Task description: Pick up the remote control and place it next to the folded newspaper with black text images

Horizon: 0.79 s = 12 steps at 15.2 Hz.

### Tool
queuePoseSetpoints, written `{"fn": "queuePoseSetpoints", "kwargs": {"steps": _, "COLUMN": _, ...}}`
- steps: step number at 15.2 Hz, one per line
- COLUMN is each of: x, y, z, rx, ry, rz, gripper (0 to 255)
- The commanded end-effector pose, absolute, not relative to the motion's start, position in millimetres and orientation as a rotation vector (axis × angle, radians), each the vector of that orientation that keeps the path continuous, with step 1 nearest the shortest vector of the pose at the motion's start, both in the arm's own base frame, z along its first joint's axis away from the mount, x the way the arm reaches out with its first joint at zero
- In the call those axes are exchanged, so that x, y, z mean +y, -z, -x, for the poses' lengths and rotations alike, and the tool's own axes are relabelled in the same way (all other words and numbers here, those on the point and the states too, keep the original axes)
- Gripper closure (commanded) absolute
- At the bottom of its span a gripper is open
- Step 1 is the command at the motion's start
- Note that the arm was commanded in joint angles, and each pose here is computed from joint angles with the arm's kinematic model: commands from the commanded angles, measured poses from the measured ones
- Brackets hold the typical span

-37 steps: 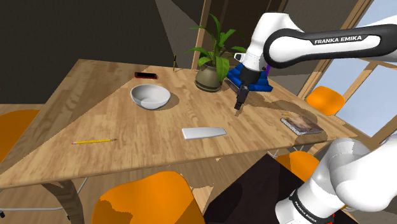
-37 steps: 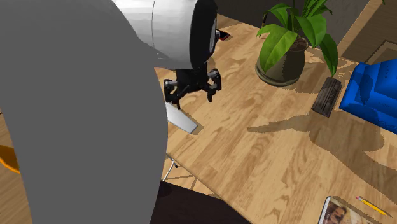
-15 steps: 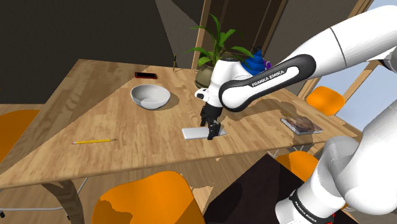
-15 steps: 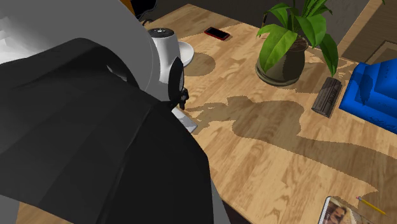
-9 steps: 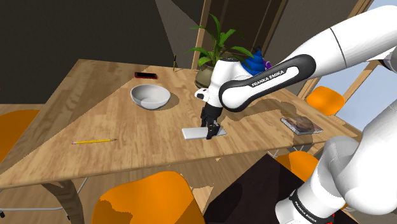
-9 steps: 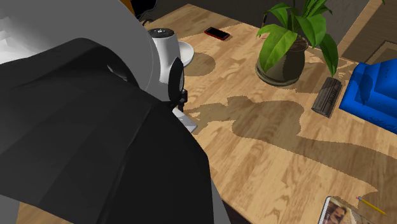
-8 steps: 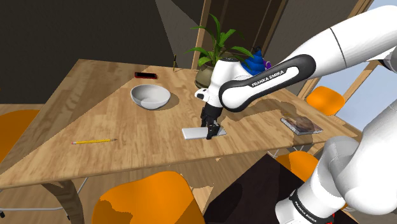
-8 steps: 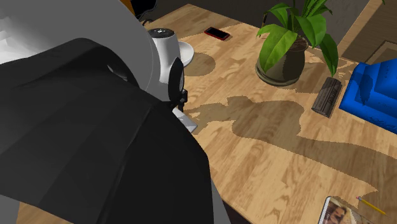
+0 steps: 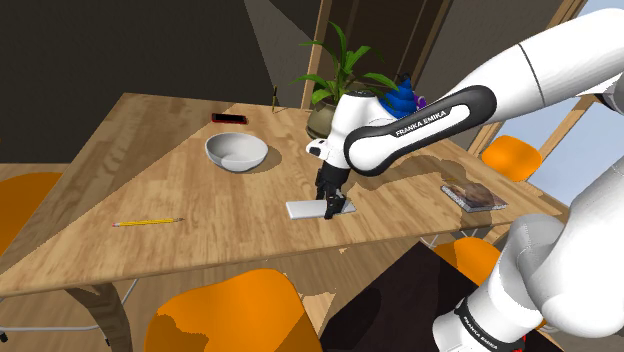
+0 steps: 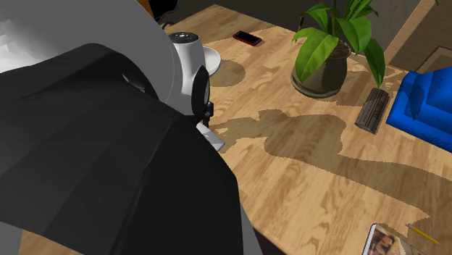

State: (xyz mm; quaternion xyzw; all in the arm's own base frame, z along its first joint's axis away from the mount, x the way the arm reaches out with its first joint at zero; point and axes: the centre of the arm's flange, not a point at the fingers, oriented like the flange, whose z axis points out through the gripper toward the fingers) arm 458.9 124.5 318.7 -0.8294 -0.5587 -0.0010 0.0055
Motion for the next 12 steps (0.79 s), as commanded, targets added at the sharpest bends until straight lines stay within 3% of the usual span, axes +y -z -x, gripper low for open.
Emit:
{"fn": "queuePoseSetpoints", "kwargs": {"steps": 1, "x": 124.6, "y": -323.9, "z": -458.9, "rx": -1.749, "ry": 0.003, "rz": 2.596, "gripper": 255}}
{"fn": "queuePoseSetpoints", "kwargs": {"steps": 12, "x": 124.6, "y": -382.0, "z": -458.9, "rx": -1.749, "ry": 0.003, "rz": 2.596, "gripper": 255}}
